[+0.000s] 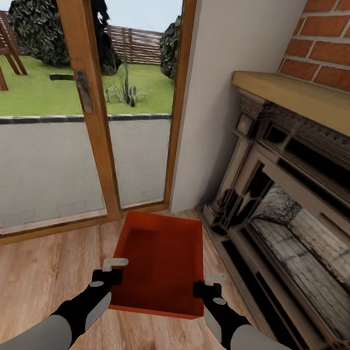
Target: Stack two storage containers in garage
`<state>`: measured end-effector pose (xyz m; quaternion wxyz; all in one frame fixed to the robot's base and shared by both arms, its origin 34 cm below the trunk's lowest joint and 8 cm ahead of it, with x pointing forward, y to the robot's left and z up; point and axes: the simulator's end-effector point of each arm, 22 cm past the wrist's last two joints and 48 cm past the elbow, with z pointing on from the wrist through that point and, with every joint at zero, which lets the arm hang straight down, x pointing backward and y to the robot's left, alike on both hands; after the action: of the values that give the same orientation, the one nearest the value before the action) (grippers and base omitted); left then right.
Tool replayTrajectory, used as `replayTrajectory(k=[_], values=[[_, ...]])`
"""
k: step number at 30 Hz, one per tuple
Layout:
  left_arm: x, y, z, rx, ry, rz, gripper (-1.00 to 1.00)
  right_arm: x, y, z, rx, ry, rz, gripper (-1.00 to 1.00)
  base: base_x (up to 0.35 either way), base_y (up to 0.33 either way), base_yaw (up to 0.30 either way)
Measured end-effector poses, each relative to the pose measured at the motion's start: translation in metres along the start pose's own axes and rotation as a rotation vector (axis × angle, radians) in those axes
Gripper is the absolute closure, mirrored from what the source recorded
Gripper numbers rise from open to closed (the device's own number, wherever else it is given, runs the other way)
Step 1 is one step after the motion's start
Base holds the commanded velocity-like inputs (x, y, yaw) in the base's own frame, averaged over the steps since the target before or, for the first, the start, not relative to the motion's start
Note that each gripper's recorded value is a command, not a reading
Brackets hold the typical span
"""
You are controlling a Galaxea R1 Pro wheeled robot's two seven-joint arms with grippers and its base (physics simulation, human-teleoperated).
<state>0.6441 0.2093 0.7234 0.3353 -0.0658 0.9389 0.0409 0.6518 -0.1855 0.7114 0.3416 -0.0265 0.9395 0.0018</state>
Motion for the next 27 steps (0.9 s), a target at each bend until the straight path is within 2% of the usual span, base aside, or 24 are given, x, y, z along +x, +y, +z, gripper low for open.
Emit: replayTrajectory(k=[27], values=[[-0.023,-0.001,-0.011,0.004,-0.042,-0.005,1.00,-0.024,-0.001,-0.010,0.002,-0.043,-0.001,1.00,0.000,0.000,0.000]])
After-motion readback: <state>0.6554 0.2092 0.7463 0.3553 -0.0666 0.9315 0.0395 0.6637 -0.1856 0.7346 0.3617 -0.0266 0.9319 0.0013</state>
